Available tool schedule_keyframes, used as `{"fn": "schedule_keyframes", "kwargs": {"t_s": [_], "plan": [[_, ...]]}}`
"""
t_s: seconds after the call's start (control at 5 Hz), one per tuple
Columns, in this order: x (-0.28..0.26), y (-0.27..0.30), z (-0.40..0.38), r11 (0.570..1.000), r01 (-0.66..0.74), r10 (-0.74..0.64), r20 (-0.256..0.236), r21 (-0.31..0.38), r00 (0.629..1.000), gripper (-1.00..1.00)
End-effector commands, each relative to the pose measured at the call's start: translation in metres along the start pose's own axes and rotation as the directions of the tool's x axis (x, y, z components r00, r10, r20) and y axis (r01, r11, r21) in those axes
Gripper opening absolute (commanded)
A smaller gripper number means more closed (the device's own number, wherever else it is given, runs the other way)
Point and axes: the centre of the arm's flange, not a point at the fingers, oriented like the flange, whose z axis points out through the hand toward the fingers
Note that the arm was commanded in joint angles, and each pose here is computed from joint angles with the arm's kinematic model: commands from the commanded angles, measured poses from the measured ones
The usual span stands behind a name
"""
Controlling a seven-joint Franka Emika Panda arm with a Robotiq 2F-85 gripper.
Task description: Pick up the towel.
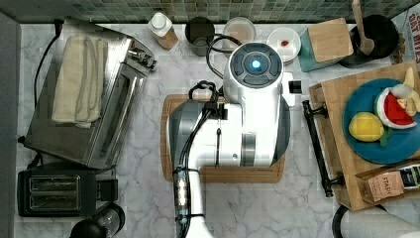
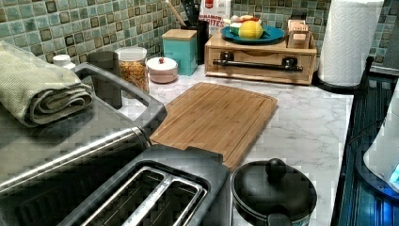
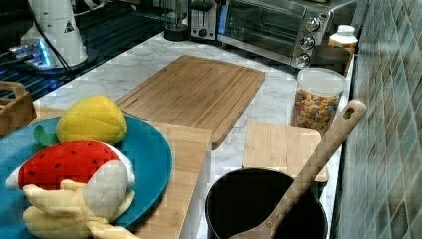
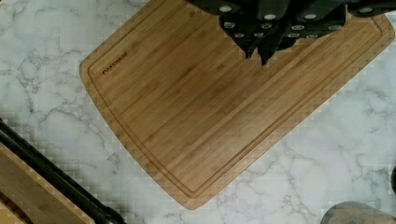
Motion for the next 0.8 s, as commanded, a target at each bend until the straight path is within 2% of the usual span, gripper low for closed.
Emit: {"fn": "schedule_keyframes", "kwargs": {"t_s": [0.2,0.4,0.6,0.8], "plan": [[0.001,0.002,0.003,1.0,0.001,-0.001,-0.006,-0.012,1.0,-1.0],[0.015,0.0,0.005,1.0,0.006,-0.006,-0.023,0.029,1.0,-1.0],[0.001,-0.023,-0.01,0.989,0.064,-0.051,-0.097,0.137,0.994,-1.0],[-0.028,-0.06,-0.03,0.953,0.196,-0.154,-0.185,0.23,0.971,-1.0]]}}
